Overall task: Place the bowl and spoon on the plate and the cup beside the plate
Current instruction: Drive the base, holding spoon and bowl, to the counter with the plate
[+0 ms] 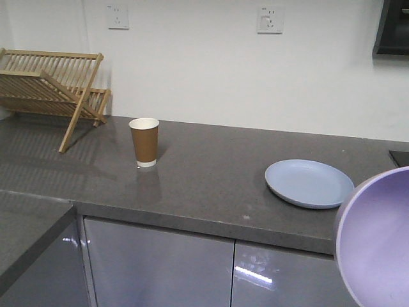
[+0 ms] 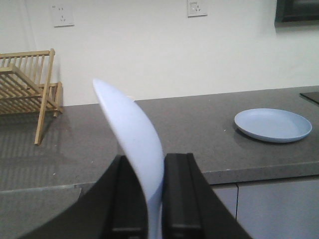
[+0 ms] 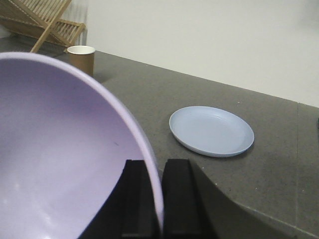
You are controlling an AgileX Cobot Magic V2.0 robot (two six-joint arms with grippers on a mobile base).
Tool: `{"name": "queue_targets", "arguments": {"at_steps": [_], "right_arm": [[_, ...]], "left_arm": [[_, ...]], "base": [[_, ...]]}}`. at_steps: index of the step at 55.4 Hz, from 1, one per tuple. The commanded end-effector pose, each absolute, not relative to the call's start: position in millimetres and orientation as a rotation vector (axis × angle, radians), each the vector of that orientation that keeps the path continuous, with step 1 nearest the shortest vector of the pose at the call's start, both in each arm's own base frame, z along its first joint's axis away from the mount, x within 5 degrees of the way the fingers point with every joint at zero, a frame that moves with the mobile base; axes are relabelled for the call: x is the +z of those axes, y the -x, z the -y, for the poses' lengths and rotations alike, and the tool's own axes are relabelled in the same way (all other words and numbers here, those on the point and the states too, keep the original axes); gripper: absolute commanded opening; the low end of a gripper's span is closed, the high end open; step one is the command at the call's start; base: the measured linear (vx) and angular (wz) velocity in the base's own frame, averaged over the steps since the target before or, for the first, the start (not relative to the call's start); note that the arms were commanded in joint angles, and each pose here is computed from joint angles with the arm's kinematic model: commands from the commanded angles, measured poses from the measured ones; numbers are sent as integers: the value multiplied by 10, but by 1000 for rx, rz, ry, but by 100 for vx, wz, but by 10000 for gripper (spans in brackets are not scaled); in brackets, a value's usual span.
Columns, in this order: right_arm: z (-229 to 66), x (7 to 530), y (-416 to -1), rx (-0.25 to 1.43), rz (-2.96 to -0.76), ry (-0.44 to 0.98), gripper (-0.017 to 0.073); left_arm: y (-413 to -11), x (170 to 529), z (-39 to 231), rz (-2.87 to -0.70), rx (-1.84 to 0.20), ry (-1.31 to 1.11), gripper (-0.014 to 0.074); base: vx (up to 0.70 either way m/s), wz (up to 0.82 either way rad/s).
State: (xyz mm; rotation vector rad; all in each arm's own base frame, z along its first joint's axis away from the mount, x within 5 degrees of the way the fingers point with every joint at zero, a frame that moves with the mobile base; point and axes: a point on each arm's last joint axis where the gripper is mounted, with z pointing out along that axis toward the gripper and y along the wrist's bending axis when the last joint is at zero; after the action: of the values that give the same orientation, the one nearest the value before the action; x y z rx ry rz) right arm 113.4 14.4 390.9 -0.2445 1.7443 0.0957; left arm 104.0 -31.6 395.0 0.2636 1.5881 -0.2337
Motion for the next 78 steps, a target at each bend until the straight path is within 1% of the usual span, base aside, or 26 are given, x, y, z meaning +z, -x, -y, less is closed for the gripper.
{"name": "queue_targets", "arguments": {"at_steps": [1, 44, 63, 78], "right_arm": [[-122, 4059, -1129, 77, -1657, 204, -8], [-122, 4059, -1129, 77, -1657, 204, -8], [-122, 4059, -1129, 77, -1657, 204, -8], [-122, 4060, -1129, 77, -1657, 204, -8]], "left_arm": [[-1032, 4090, 303, -1499, -242, -227, 3], [-1032, 4090, 303, -1499, -242, -227, 3], [-1032, 4090, 303, -1499, -242, -227, 3], [-1032, 4090, 303, -1499, -243, -226, 3]], "base": [[37, -16], [40, -15], [29, -20], [19, -4]]}}
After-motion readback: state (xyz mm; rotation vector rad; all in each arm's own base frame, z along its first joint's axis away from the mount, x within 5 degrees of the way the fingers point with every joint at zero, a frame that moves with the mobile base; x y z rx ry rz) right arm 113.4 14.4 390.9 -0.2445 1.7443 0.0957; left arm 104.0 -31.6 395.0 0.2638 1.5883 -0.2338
